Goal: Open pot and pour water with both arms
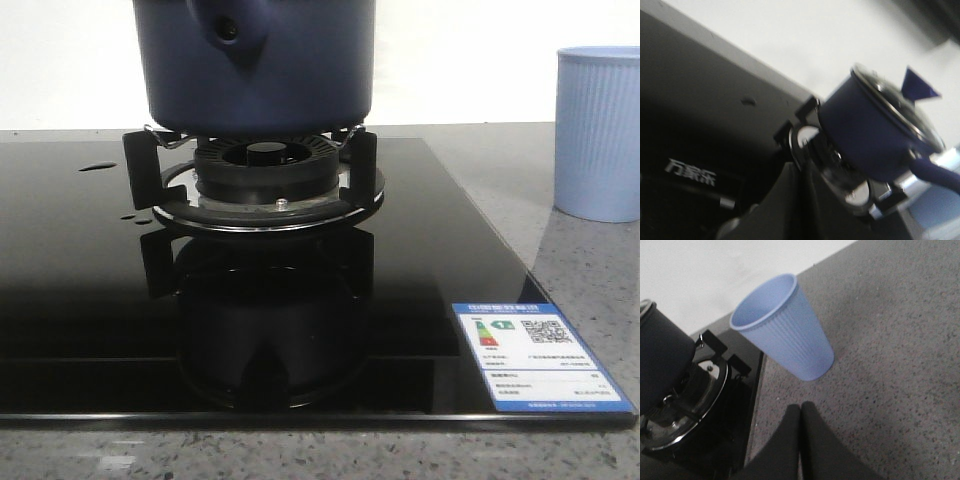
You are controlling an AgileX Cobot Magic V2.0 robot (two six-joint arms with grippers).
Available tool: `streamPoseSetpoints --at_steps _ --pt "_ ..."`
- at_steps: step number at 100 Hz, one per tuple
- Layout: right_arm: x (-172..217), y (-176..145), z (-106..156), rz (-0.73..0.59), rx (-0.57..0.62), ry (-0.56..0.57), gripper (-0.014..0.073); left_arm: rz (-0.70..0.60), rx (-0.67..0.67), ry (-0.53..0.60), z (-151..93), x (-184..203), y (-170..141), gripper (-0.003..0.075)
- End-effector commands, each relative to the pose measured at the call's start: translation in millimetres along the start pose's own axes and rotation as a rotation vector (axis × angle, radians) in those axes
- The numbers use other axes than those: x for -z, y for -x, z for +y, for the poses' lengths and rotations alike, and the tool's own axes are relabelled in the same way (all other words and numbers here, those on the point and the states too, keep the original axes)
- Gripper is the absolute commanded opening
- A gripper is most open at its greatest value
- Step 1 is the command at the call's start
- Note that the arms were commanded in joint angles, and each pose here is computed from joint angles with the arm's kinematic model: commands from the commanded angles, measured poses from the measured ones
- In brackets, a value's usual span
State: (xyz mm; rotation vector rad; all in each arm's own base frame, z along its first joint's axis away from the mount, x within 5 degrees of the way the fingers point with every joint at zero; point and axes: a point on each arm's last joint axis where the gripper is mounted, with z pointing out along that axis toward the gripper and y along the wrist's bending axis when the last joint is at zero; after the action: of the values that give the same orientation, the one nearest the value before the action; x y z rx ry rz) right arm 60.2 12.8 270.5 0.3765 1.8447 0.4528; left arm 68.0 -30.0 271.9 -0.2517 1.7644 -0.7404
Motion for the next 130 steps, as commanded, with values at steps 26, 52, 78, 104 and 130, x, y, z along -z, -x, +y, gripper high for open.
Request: streamPoseSetpoints --at_steps 26,52,78,104,130 --pt "0.2 55.3 43.2 0.248 -0.04 0.041 -0.0068 0.351 -0.115 -0.354 -82.2 -46.3 52.8 -0.0018" --pt "3.9 62.3 52.9 0.278 0.072 0.1 -0.0068 0.344 -0.43 -0.69 -126.0 -78.3 84.5 -0.0018" --pt "3.4 64.1 52.9 0.257 0.088 0.101 -0.0068 0.225 -0.759 -0.745 -133.8 -105.9 99.7 0.0133" --pt "3.1 65.2 52.5 0.244 0.095 0.098 -0.0068 0.105 -0.832 -0.582 -125.8 -119.6 111.4 0.0578" --pt "3.0 65.4 52.5 0.242 0.095 0.098 -0.0068 0.06 -0.844 -0.592 -126.7 -141.3 115.8 0.0557"
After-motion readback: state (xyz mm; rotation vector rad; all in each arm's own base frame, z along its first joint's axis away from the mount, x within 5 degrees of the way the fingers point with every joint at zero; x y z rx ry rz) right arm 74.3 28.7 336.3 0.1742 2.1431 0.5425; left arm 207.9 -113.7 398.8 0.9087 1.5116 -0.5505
